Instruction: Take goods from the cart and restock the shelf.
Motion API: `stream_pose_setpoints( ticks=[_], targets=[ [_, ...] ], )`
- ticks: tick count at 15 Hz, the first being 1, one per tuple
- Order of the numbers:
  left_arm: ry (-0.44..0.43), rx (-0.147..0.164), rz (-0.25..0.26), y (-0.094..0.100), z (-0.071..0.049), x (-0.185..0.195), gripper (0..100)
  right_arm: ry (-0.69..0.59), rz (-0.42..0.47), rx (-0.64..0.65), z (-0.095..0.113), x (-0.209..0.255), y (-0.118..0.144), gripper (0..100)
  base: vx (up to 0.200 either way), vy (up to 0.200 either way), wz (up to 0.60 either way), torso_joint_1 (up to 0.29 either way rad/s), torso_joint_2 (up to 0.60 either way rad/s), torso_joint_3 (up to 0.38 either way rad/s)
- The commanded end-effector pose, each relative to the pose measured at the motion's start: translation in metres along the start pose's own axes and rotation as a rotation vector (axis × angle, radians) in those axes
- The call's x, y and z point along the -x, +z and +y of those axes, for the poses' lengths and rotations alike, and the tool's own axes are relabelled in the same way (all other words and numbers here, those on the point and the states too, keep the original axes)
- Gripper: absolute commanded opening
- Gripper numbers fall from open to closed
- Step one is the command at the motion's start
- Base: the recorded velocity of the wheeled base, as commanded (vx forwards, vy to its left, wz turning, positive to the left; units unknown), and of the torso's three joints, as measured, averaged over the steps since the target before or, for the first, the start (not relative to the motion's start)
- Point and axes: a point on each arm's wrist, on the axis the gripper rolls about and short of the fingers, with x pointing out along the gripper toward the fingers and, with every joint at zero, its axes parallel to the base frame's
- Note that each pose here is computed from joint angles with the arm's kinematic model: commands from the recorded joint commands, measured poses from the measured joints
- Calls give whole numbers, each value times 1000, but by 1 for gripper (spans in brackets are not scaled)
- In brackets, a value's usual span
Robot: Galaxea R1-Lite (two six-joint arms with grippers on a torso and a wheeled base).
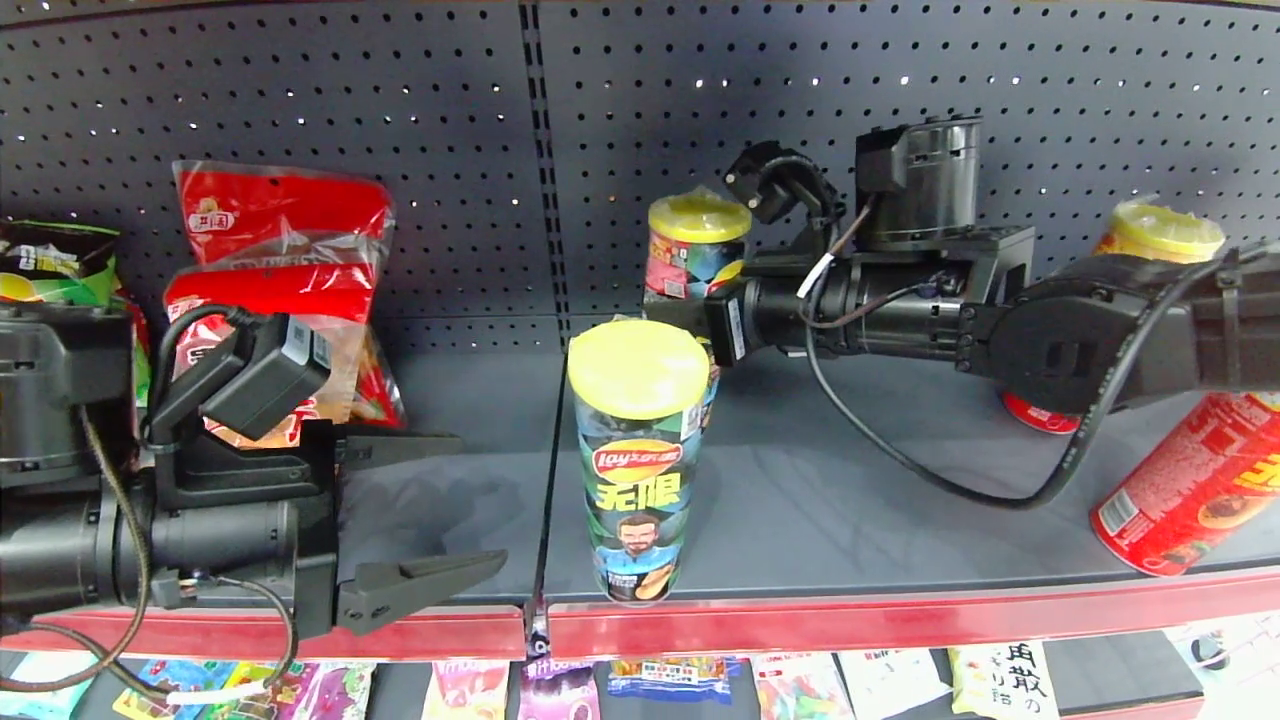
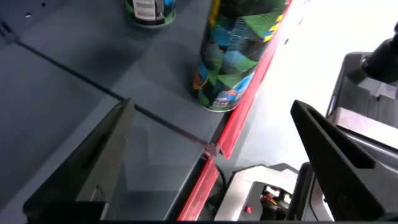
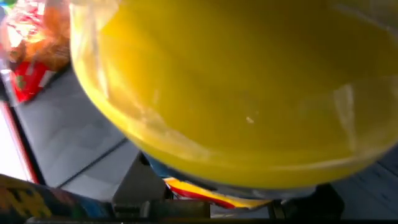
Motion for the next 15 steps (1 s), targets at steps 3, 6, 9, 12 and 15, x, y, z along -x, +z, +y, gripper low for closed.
stream_pose_setpoints(
  ticks=[3,6,9,12,15],
  targets=[
    [8,0,-3,0,0,2,100,12,9,0,1,-12,-4,0,0,0,0,0,0,0],
    [8,0,-3,0,0,2,100,13,12,1,2,-12,-5,100,0,0,0,0,0,0],
    [8,0,-3,0,1,2,100,12,11,0,3,-9,-4,100,0,0,0,0,0,0],
    [8,2,-3,0,1,2,100,11,-4,1,5,-2,2,100,0,0,0,0,0,0],
    [7,3,0,0,1,1,100,23,-6,3,16,25,5,100,0,0,0,0,0,0]
  ],
)
